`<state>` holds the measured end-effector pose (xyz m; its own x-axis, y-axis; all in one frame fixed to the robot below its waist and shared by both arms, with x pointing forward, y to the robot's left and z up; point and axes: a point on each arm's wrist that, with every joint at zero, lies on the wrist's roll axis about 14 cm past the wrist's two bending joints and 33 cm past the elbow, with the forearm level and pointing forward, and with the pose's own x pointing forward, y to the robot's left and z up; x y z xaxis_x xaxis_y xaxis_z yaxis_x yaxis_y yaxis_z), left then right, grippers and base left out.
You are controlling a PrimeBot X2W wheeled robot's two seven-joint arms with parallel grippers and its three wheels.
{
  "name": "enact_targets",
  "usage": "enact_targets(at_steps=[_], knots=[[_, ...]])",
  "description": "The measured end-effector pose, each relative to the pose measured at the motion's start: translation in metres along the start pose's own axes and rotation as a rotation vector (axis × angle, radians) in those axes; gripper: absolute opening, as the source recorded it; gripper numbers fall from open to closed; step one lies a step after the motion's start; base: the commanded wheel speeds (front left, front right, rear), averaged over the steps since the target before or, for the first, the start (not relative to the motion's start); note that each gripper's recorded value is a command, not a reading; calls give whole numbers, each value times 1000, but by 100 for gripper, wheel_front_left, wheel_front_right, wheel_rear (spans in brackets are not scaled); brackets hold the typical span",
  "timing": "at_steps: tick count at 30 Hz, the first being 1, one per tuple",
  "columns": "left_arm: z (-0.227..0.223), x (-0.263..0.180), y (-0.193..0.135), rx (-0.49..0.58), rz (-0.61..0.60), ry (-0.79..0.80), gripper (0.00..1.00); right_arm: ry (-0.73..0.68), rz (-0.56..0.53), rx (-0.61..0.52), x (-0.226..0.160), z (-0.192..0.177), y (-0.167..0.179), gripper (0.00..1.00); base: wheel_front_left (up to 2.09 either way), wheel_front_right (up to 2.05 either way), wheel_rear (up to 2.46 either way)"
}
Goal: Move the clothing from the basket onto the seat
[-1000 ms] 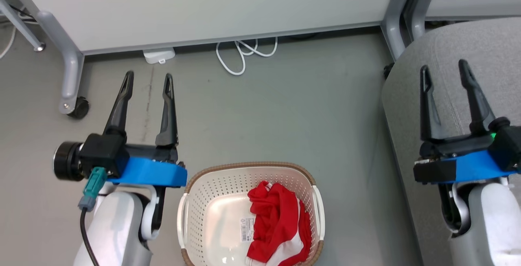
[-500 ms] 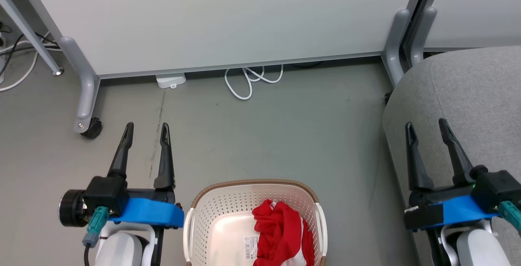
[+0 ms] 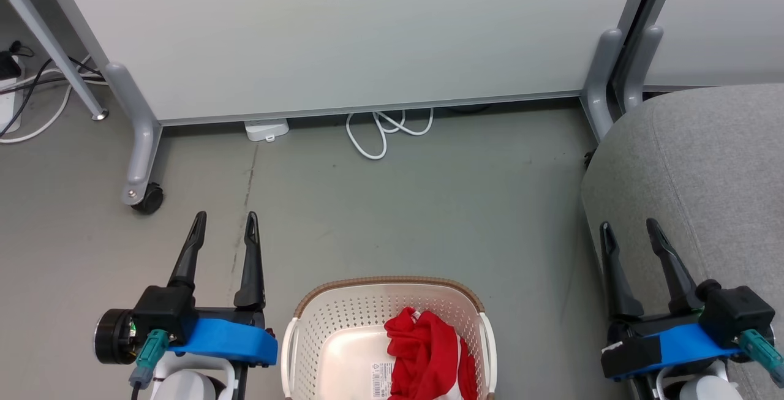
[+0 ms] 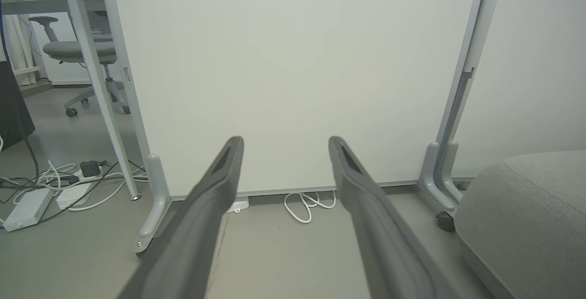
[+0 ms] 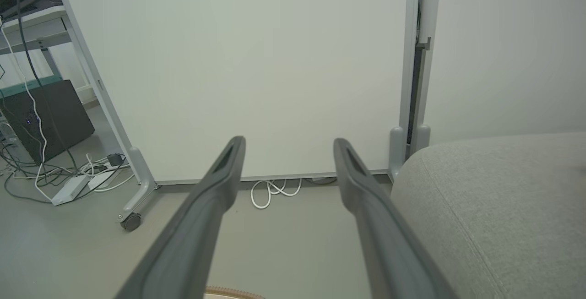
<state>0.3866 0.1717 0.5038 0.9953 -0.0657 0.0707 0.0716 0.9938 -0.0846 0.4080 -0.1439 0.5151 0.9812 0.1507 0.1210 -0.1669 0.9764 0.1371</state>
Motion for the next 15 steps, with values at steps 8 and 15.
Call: enact_targets(at_steps=[8,15], knots=[[-6,-5,0,-4,1,18,100,17,-13,15,-7,-5,-3,100,0,0,0],[-5,-6,-1,-6,1,15,100,22,-20,19,-10,-6,-5,100,0,0,0]])
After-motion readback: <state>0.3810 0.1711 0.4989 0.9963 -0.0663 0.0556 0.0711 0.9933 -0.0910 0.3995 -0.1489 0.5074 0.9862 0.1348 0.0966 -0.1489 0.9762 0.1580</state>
